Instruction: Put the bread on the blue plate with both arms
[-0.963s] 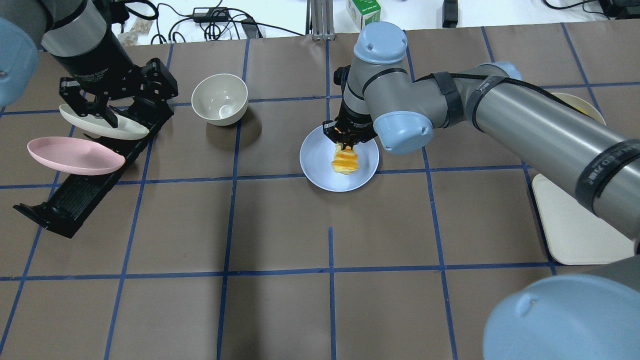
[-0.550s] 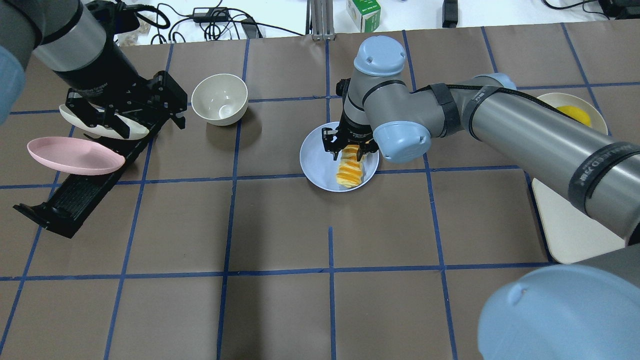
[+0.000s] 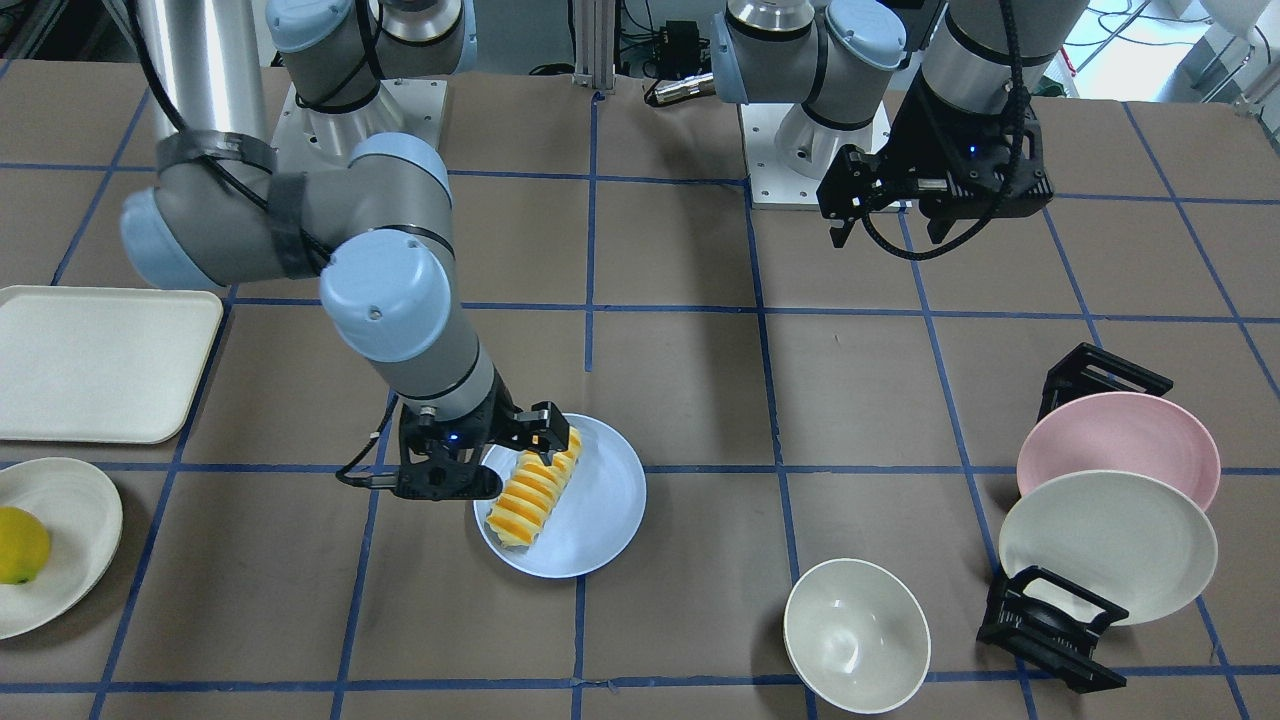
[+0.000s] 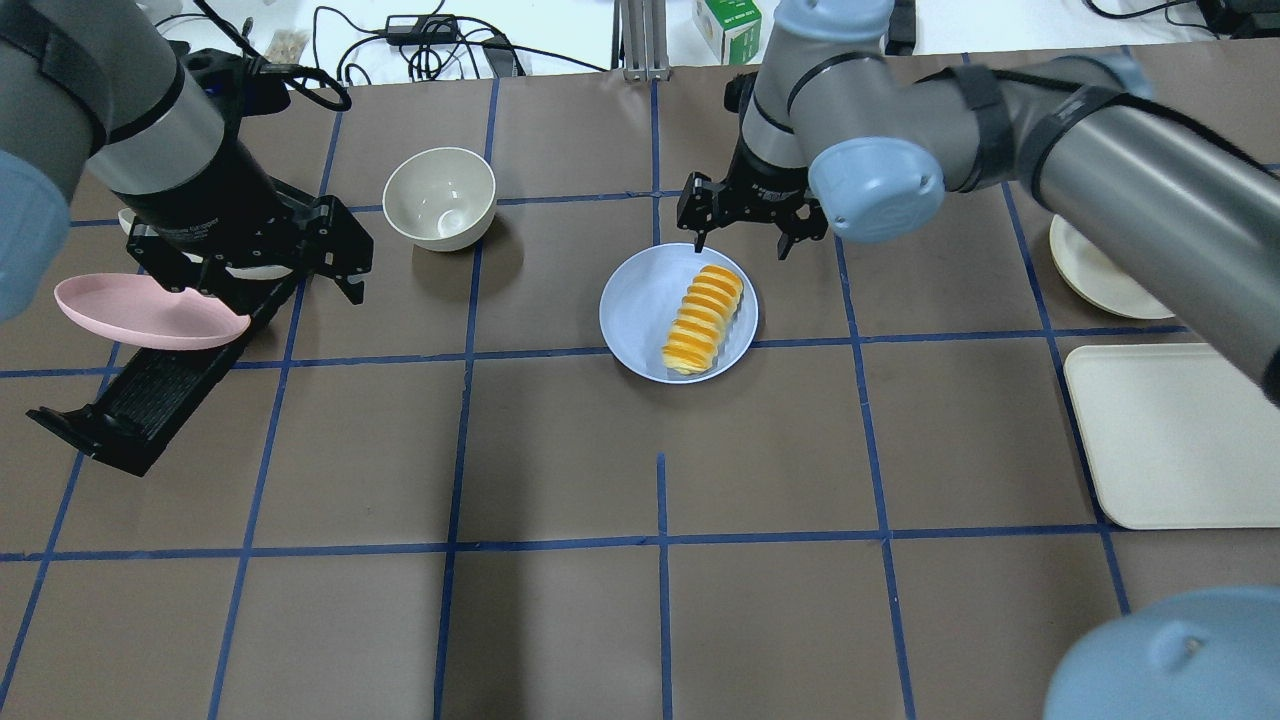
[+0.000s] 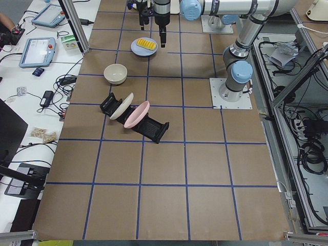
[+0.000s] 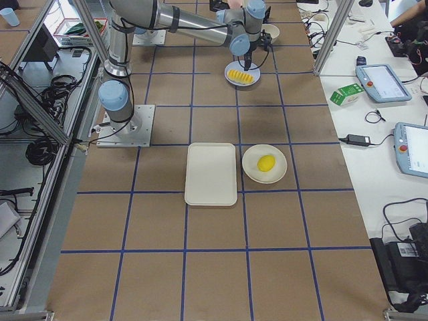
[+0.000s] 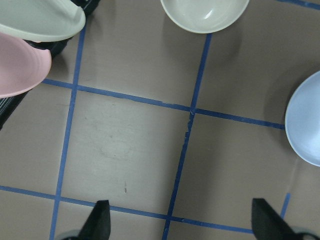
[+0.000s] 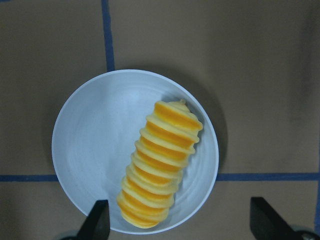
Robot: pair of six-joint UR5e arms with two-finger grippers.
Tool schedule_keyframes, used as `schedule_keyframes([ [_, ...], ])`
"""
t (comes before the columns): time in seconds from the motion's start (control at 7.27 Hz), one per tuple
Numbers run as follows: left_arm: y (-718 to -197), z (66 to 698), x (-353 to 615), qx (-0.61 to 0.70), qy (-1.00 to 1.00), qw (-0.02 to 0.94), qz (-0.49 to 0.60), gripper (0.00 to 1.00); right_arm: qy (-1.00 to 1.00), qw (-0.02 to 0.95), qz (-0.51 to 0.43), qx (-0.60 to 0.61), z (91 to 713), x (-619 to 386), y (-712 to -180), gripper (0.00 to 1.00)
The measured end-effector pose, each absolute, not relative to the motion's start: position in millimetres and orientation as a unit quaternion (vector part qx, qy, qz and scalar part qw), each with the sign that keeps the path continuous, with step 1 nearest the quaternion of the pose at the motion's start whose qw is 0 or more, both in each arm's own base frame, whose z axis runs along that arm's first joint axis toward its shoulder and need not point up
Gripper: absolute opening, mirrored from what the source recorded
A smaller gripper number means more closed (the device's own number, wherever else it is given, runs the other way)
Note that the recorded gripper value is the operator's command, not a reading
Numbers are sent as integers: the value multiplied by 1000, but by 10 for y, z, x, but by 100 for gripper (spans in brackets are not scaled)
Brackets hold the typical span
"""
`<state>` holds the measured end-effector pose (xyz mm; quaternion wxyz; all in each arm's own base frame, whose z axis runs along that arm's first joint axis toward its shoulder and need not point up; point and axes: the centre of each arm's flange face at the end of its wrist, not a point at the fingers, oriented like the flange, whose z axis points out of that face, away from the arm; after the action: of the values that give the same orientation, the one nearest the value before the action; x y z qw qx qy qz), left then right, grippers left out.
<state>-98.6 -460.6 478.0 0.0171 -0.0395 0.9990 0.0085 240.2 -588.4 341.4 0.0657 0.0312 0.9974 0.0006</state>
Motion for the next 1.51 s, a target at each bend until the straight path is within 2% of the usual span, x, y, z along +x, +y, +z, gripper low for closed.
schedule_keyframes([
  [0.41,-4670,4783,-933,-43,999,29,6,100,999,24,0,48,4643,1987,-5133,100],
  [0.55,-4679,4794,-942,-43,999,24,4,100,998,24,-10,55,4886,1837,-4978,100],
  [0.96,-4687,4797,-970,-44,999,10,3,100,999,30,-32,23,5157,1639,-5079,100],
  [1.51,-4688,4755,-954,-44,999,13,8,100,999,26,-21,-36,5005,1757,-5446,100],
])
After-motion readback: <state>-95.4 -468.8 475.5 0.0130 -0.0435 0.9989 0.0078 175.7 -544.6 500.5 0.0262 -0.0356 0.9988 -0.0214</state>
